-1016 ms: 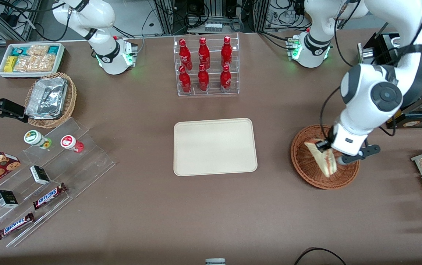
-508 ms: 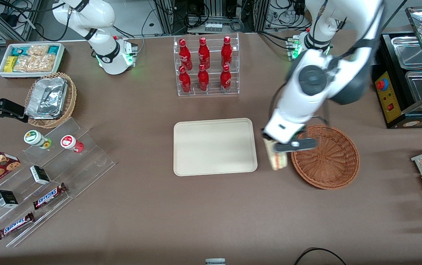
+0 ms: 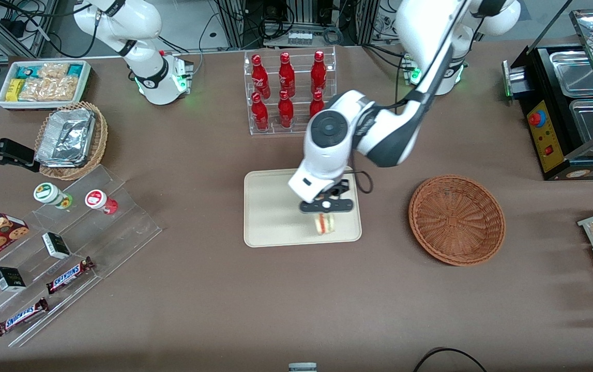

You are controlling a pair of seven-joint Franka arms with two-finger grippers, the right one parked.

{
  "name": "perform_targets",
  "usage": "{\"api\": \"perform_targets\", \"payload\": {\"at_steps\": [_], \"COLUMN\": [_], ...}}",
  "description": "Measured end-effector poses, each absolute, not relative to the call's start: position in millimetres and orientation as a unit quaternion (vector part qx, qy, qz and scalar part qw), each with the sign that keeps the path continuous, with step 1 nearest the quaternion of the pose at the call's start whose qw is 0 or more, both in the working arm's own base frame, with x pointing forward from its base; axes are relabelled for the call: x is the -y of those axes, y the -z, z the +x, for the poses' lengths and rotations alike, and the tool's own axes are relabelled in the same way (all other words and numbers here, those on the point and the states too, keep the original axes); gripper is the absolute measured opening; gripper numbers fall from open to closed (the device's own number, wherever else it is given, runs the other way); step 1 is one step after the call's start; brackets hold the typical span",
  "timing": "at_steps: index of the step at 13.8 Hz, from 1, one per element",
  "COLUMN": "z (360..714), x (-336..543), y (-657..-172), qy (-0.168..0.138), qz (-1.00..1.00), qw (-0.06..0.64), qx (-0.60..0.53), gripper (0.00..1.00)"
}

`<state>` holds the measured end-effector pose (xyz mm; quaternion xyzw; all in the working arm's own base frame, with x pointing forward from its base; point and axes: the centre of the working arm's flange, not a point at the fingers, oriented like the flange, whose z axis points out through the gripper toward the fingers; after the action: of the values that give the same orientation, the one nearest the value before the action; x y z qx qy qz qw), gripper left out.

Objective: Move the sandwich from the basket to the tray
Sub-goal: 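Lift the sandwich and carry it over the beige tray, then lower the sandwich onto the tray and open the left gripper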

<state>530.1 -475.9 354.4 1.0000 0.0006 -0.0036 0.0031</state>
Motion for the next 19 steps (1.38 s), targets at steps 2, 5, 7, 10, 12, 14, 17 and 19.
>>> {"api": "perform_targets", "payload": {"at_steps": [2,5,7,10,12,14,17,19], "z": [520.3,505.9,499.8,491.3,488.9,482.7,473.7,472.9], "x": [496.5,516.3,524.8,531.5,531.3,531.2,530.7,529.4], "y": [-331.9,-301.3,-284.2,-269.9,-264.1,-251.7,-238.8,-236.3], "qy": [0.002,0.005,0.005,0.009,0.008,0.005,0.009,0.01], "qz": [1.0,1.0,0.999,0.999,0.999,0.999,0.999,0.999], "qw": [0.005,0.003,0.003,0.0,0.0,0.004,0.0,-0.003], "qx": [0.013,0.03,0.036,0.044,0.045,0.048,0.046,0.046], "gripper": [0.17,0.17,0.17,0.17,0.17,0.17,0.17,0.33]}}
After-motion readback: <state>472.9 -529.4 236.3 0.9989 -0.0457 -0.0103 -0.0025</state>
